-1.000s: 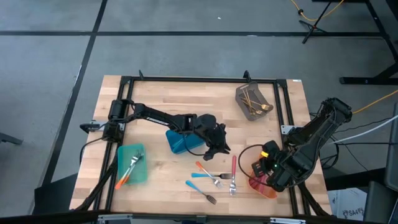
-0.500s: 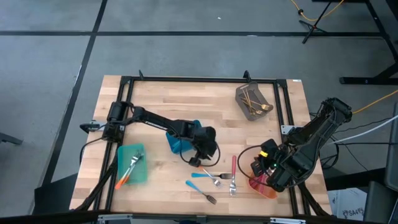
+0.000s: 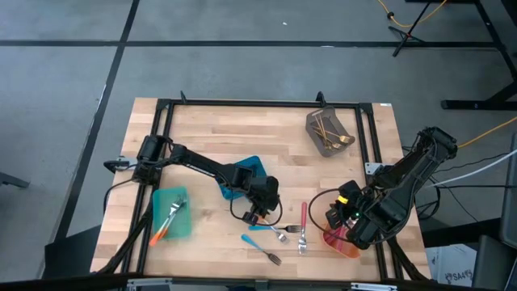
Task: Sort silverware by color (type)
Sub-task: Put the orange fork into the light blue bin
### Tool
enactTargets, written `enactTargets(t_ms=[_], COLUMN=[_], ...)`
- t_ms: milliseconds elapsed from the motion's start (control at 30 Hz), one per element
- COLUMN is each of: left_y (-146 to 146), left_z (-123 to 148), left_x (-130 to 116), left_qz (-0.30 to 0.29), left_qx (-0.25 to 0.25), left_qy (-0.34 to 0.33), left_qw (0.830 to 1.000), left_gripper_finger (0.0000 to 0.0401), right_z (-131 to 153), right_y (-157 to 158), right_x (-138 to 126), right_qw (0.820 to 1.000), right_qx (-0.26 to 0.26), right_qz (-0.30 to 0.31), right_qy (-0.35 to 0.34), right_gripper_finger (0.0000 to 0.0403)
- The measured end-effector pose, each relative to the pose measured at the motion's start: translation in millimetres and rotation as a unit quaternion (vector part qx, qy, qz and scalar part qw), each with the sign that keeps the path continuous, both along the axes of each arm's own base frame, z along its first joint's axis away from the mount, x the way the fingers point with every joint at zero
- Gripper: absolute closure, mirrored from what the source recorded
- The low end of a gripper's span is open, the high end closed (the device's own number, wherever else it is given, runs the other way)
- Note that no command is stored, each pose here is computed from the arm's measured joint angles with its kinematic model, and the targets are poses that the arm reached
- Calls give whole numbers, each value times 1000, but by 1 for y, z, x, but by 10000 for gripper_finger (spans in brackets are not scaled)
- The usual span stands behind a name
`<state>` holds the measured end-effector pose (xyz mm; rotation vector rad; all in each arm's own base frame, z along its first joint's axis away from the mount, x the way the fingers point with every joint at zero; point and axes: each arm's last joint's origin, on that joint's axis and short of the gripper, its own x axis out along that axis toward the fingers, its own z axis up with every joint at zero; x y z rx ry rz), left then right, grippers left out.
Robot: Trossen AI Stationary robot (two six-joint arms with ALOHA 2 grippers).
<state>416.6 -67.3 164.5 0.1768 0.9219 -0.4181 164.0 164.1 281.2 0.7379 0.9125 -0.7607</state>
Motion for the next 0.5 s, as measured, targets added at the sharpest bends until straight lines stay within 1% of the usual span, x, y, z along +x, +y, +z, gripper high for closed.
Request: enactTargets(t_ms=[100,233,433,500], left_y=[-4,-8,-18,-22], left_z=[1,2,1,1], left_x=[1,1,-1,-2], left_qz=[11,25,8,-8], left_qx=[15,26,20,29], left_qy=[-13,-19,-17,-18], left_qw=[1000,999,1000,999], left_gripper_finger=[279,277,277,277], right_z=[0,0,1,1], right_y=[0,0,-1,-1], right_x=[0,0,1,1], right_qw=[1000,1000,1000,999], right_qx=[0,-1,-18,-22], right_qz=[0,0,-2,-2], right_qy=[0,-1,-19,-24], right_gripper_finger=[299,299,299,299])
